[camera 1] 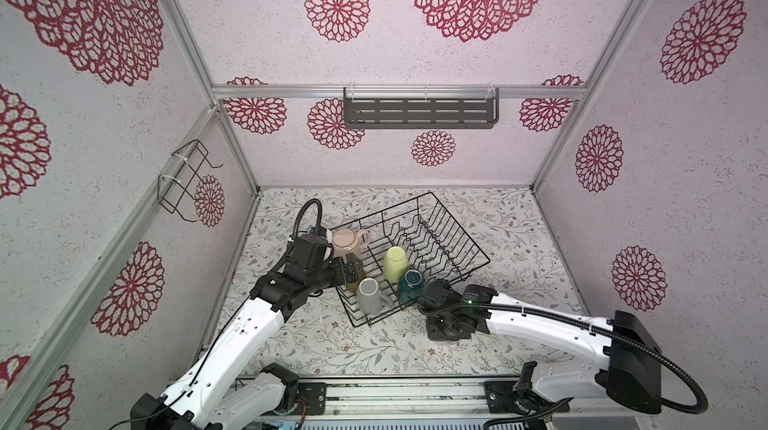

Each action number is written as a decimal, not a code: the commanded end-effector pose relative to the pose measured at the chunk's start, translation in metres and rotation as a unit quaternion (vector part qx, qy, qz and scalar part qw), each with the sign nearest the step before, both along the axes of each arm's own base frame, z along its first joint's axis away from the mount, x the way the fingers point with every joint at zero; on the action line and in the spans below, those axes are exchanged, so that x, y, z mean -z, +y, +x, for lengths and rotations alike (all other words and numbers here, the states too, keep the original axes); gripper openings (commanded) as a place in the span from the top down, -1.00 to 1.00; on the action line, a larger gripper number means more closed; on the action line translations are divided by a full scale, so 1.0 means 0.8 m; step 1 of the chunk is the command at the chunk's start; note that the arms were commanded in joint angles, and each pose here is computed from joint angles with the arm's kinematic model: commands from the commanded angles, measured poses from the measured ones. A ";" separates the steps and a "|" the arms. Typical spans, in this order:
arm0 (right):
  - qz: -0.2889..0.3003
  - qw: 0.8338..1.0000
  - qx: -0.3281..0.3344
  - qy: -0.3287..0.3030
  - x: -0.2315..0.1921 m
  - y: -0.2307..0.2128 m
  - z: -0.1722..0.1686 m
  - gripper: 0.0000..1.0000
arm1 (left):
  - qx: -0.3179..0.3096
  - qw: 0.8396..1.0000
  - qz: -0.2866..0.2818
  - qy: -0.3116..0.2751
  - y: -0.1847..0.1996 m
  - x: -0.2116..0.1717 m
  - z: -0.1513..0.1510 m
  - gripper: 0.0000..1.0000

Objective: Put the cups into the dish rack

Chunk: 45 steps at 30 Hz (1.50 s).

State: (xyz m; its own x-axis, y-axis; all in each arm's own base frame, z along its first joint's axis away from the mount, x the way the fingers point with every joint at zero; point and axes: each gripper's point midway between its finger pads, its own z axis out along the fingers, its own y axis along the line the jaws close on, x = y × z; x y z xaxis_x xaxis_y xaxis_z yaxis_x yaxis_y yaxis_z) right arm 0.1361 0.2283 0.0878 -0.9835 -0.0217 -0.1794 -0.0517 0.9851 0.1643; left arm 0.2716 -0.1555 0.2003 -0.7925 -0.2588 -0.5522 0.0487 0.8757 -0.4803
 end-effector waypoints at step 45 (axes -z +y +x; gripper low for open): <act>0.117 0.901 0.398 -0.127 -0.065 -0.281 0.133 -0.33 | 0.301 0.923 0.203 0.127 -0.291 0.099 -0.170 -0.56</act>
State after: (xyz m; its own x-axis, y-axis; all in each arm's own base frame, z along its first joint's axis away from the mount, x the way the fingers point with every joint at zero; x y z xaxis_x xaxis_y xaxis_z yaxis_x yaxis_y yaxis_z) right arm 0.2412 0.0048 0.1359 -0.5954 0.7520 -0.2828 0.6133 0.6528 0.4447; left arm 0.1368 -0.3966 0.1165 -0.8477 0.4412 -0.2946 0.5117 0.8266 -0.2343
